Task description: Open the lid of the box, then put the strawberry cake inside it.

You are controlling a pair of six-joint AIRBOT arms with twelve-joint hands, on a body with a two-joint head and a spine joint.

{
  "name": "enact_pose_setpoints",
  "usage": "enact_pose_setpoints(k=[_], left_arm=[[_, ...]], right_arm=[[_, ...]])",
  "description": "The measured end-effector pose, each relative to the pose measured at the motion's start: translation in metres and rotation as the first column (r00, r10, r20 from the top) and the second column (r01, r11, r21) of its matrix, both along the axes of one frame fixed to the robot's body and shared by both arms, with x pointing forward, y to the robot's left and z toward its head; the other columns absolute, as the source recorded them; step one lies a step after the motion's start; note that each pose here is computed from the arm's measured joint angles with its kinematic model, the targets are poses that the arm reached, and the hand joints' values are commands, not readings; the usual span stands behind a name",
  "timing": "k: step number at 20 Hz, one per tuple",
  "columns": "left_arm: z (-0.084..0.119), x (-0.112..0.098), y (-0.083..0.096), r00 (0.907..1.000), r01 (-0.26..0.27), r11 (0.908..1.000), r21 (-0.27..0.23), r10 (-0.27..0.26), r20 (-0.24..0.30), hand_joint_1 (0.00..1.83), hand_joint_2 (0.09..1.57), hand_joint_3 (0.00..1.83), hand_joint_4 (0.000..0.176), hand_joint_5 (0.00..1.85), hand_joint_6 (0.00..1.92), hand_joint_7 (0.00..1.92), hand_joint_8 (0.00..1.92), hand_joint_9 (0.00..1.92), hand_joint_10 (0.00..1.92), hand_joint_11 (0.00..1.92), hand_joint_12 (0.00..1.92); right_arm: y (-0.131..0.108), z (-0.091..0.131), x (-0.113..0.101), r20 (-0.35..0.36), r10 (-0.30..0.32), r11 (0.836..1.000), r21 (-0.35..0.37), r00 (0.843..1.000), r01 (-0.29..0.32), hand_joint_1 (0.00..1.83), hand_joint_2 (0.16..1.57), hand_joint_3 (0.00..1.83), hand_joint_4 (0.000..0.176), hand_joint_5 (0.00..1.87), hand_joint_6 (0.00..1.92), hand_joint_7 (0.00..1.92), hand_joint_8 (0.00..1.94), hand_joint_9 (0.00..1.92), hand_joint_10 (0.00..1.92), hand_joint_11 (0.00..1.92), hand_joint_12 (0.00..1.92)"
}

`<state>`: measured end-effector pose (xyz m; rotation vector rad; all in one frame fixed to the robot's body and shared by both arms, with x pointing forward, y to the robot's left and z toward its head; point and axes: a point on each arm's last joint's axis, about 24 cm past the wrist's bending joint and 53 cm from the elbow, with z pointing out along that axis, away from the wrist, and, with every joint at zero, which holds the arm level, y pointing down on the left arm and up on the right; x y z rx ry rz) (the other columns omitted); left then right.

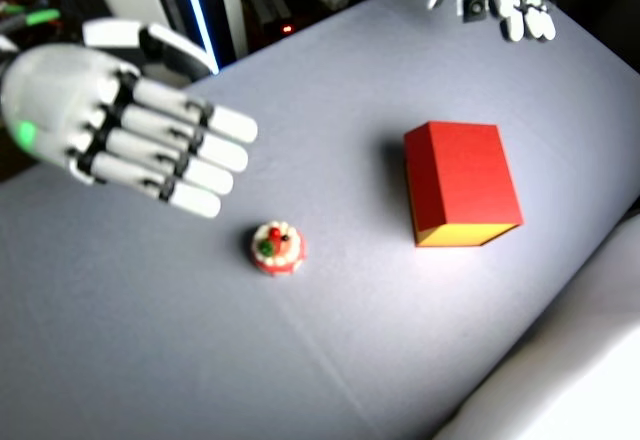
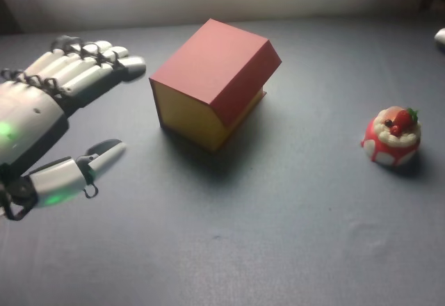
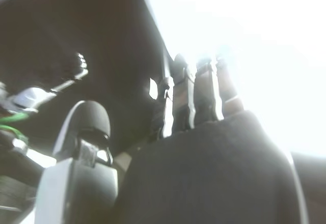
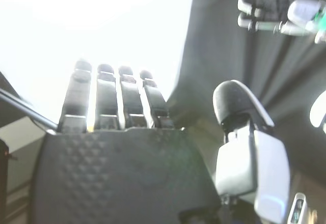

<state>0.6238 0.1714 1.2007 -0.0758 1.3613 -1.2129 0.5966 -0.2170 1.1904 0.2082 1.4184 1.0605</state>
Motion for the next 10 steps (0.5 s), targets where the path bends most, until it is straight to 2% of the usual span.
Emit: enact_pose_setpoints(k=[1, 2, 4, 7, 9, 10], left_arm=[[-0.004, 0.003, -0.003, 1.0000, 0.001, 0.9993, 0.038, 0.000, -0.010, 0.55, 1.50, 0.01, 0.000, 0.12, 0.06, 0.09, 0.00, 0.02, 0.04, 0.00, 0.22], [-0.007, 0.005, -0.007, 0.9999, 0.003, 0.9976, 0.070, -0.002, -0.014, 0.56, 1.50, 0.00, 0.000, 0.12, 0.04, 0.07, 0.00, 0.02, 0.03, 0.00, 0.17], [-0.013, 0.007, -0.020, 0.9996, 0.024, 0.9889, 0.146, -0.022, -0.017, 0.53, 1.49, 0.00, 0.000, 0.12, 0.02, 0.10, 0.01, 0.13, 0.06, 0.00, 0.53], [-0.013, 0.010, -0.032, 0.9994, 0.028, 0.9682, 0.248, -0.032, 0.012, 0.53, 1.45, 0.00, 0.000, 0.10, 0.01, 0.09, 0.00, 0.11, 0.05, 0.00, 0.59], [-0.012, 0.010, -0.041, 0.9985, 0.017, 0.9498, 0.313, -0.032, 0.044, 0.53, 1.40, 0.00, 0.002, 0.06, 0.00, 0.05, 0.00, 0.07, 0.04, 0.00, 0.50], [-0.011, 0.009, -0.044, 0.9981, 0.015, 0.9454, 0.326, -0.033, 0.051, 0.52, 1.36, 0.00, 0.007, 0.01, 0.00, 0.02, 0.00, 0.04, 0.02, 0.00, 0.43]], right_arm=[[0.003, -0.004, 0.000, -0.008, 0.002, 0.999, -0.035, 1.000, -0.003, 0.37, 1.46, 0.00, 0.000, 0.00, 0.00, 0.00, 0.00, 0.00, 0.00, 0.00, 0.20], [0.007, -0.007, 0.001, -0.012, 0.009, 0.998, -0.069, 1.000, -0.010, 0.41, 1.46, 0.00, 0.000, 0.00, 0.00, 0.00, 0.00, 0.00, 0.00, 0.00, 0.10], [0.013, -0.015, 0.001, -0.031, 0.018, 0.991, -0.135, 0.999, -0.022, 0.48, 1.44, 0.00, 0.000, 0.00, 0.00, 0.00, 0.00, 0.00, 0.00, 0.00, 0.00], [0.014, -0.018, 0.003, -0.029, 0.011, 0.978, -0.207, 1.000, -0.017, 0.47, 1.40, 0.00, 0.000, 0.00, 0.00, 0.00, 0.00, 0.00, 0.00, 0.00, 0.00], [0.016, -0.015, 0.004, -0.006, 0.005, 0.965, -0.263, 1.000, -0.007, 0.54, 1.36, 0.00, 0.000, 0.00, 0.00, 0.00, 0.00, 0.00, 0.00, 0.00, 0.00], [0.019, -0.015, 0.003, 0.004, 0.008, 0.959, -0.282, 1.000, -0.007, 0.55, 1.34, 0.00, 0.000, 0.00, 0.00, 0.00, 0.00, 0.00, 0.00, 0.00, 0.00]])
